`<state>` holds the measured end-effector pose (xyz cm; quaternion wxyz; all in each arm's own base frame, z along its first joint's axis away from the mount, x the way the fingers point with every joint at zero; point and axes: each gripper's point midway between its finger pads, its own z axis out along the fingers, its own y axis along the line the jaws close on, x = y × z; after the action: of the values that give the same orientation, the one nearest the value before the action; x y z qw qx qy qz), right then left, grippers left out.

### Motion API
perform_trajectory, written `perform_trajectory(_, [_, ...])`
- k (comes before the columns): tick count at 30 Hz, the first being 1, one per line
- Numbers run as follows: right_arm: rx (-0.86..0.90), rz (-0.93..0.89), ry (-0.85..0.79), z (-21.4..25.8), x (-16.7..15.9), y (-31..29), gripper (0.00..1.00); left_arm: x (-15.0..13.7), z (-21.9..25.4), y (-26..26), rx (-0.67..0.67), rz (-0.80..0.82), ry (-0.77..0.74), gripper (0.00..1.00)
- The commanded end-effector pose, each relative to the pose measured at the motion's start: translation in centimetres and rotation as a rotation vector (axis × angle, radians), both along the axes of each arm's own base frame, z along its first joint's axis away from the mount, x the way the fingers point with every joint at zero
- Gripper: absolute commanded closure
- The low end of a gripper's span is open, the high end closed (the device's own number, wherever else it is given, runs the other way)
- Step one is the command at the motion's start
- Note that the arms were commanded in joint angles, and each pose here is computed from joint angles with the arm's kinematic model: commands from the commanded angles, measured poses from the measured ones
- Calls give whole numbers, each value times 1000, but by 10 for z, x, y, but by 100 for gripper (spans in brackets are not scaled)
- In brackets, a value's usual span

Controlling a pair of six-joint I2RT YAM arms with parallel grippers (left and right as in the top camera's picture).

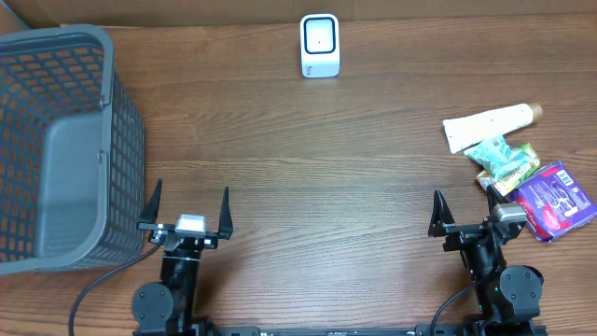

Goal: Scan the item barcode

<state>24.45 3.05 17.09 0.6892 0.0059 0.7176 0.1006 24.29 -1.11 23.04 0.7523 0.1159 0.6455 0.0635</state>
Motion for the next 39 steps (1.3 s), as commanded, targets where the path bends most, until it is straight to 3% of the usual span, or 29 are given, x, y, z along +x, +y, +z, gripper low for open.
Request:
perform_trajectory(1, [0, 1, -7, -1, 0, 1, 0, -1, -13, -4, -7, -20, -17, 1])
perform_trajectory(11, [0, 1, -7, -1, 0, 1, 0, 3, -73, 4, -34, 23, 216, 0])
perform_trajectory(15, [0, 1, -7, -1, 0, 1, 0, 3, -72, 3, -86, 18, 213, 0])
perform_trajectory(39, [0, 1, -7, -1, 0, 1, 0, 3, -72, 3, -85, 18, 214, 0])
